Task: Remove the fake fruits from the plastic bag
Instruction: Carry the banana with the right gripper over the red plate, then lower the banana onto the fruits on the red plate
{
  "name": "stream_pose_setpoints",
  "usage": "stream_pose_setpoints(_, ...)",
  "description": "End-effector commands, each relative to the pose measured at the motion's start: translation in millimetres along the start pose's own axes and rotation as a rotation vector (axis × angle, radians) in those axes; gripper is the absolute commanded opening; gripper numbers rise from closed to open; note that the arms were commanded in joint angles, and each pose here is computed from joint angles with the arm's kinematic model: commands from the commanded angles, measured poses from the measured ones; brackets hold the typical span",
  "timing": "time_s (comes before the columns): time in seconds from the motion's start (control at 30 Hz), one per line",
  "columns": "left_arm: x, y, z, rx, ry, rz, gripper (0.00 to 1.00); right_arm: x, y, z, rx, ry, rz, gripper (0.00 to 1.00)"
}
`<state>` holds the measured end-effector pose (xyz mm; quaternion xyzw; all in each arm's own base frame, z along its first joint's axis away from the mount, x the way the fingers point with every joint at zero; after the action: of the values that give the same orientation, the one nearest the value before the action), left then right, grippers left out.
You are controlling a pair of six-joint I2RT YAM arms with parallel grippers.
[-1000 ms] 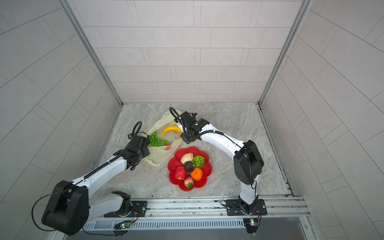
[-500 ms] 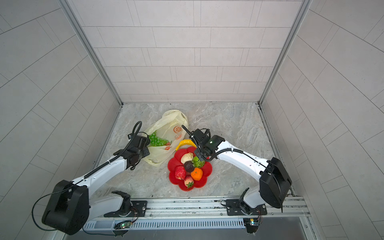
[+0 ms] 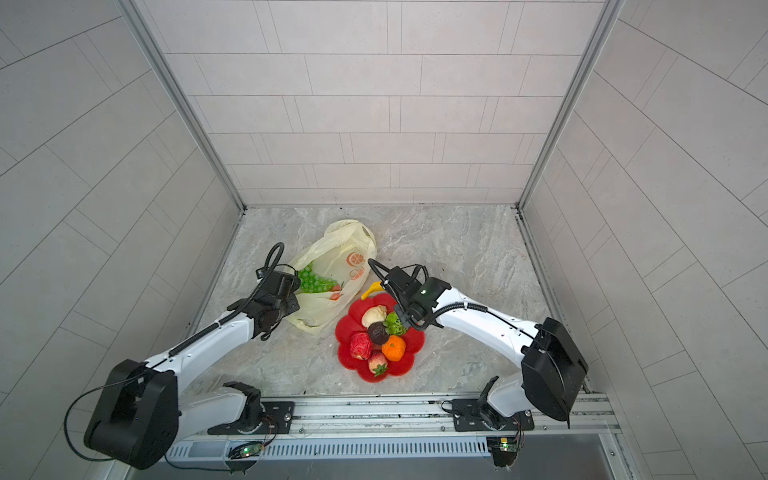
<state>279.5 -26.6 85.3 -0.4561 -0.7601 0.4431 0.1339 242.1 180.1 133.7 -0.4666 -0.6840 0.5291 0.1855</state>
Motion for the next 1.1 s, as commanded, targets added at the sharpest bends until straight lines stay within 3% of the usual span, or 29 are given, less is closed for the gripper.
stream_pose_setpoints(0.0, 0.2, -0.9, -1.9, 0.003, -0.005, -0.009, 0.00, -8.6, -3.3, 19.2, 0.024, 0.152, 0.058, 0.17)
stream_pose_setpoints(0.5, 0.2, -2.1, -2.3, 0.001, -0.006, -0.006, 0.00, 17.7, 4.9, 45.6, 0.032, 0.346, 0.041, 0.17)
stream_pose_setpoints(1.07, 0.3, -4.6, -3.9, -0.006, -0.008, -0.001, 0.00, 32.1, 3.4, 59.2, 0.056, 0.351, 0.070, 0.26)
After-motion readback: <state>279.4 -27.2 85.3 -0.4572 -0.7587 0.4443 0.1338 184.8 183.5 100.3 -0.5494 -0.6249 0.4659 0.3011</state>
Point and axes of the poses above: each gripper's point midway between its finger pads, its own y axis out along the fingers, its own x axis along the line the jaws close on, z = x × y, the point moved 2 cm from there along -y, back along the fingers, and after that the axes turned 9 degrees about -y, right-handed, at the moved point
